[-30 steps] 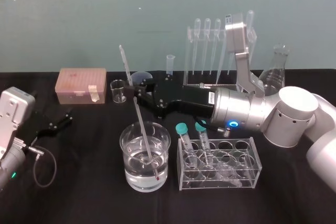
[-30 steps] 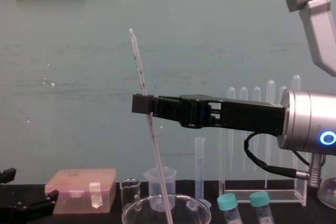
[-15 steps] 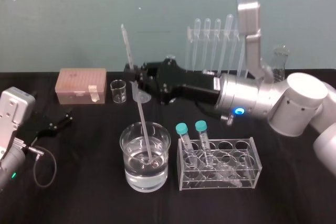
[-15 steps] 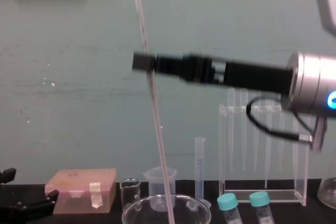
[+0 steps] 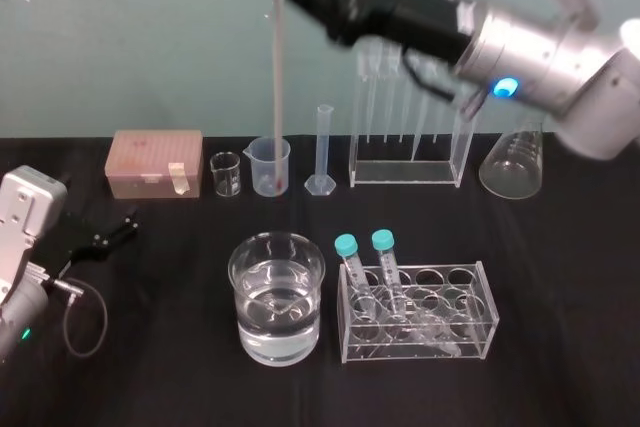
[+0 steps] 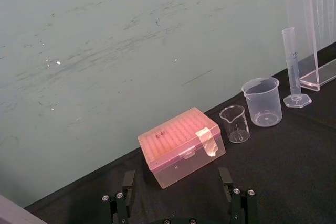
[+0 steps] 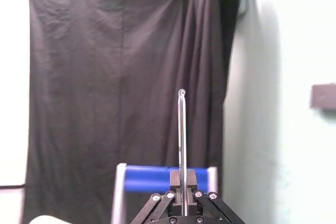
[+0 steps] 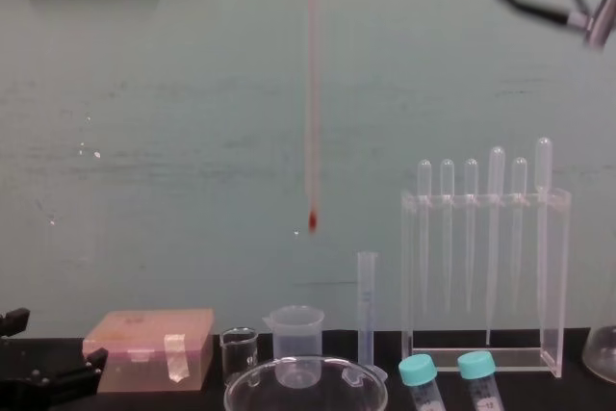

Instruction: Hold the thermometer with one hand and immerse one end into the beaker, then reinsert it into the test tube rack.

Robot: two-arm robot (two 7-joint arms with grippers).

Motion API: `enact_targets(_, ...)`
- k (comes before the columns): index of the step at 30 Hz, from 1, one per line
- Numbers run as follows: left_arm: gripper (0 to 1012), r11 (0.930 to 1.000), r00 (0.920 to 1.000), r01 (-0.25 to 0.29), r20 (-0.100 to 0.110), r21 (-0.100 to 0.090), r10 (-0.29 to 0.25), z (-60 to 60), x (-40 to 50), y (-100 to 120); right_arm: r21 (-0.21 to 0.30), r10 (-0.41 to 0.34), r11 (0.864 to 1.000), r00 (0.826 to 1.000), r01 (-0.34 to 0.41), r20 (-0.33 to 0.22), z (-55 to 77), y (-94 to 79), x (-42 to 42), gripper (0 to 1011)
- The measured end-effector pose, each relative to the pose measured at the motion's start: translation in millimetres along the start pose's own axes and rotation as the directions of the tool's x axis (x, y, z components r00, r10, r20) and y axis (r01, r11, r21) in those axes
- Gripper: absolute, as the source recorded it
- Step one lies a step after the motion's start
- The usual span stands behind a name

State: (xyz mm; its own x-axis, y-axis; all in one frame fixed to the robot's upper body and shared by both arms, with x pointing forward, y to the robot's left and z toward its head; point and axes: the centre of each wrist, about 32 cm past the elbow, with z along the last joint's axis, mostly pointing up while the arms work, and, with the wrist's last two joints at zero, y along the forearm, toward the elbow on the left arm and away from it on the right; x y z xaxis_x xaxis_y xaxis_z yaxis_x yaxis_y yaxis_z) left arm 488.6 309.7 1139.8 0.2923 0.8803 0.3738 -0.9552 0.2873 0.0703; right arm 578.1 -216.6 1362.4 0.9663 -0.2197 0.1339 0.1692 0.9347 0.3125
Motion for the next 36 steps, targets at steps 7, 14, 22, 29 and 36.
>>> enact_targets(7, 1008, 1.0000, 1.0000, 0.000, 0.000, 0.000, 0.000, 0.0, 0.0, 0.0, 0.022, -0.106, 0.994, 0.992, 0.104, 0.065, 28.7, -23.6, 3.3, 55)
enact_targets(14, 1008, 1.0000, 1.0000, 0.000, 0.000, 0.000, 0.000, 0.0, 0.0, 0.0, -0.027, -0.252, 0.967, 0.966, 0.254, 0.067, 35.1, -70.6, -12.5, 56)
enact_targets(22, 1008, 1.0000, 1.0000, 0.000, 0.000, 0.000, 0.000, 0.0, 0.0, 0.0, -0.079, -0.365, 0.926, 0.929, 0.369, 0.060, 19.1, -109.2, -40.7, 56)
enact_targets(29, 1008, 1.0000, 1.0000, 0.000, 0.000, 0.000, 0.000, 0.0, 0.0, 0.0, -0.139, -0.415, 0.898, 0.908, 0.418, 0.054, -4.1, -130.3, -61.2, 56)
enact_targets(36, 1008, 1.0000, 1.0000, 0.000, 0.000, 0.000, 0.000, 0.0, 0.0, 0.0, -0.175, -0.436, 0.884, 0.900, 0.433, 0.019, -24.2, -135.9, -66.4, 55)
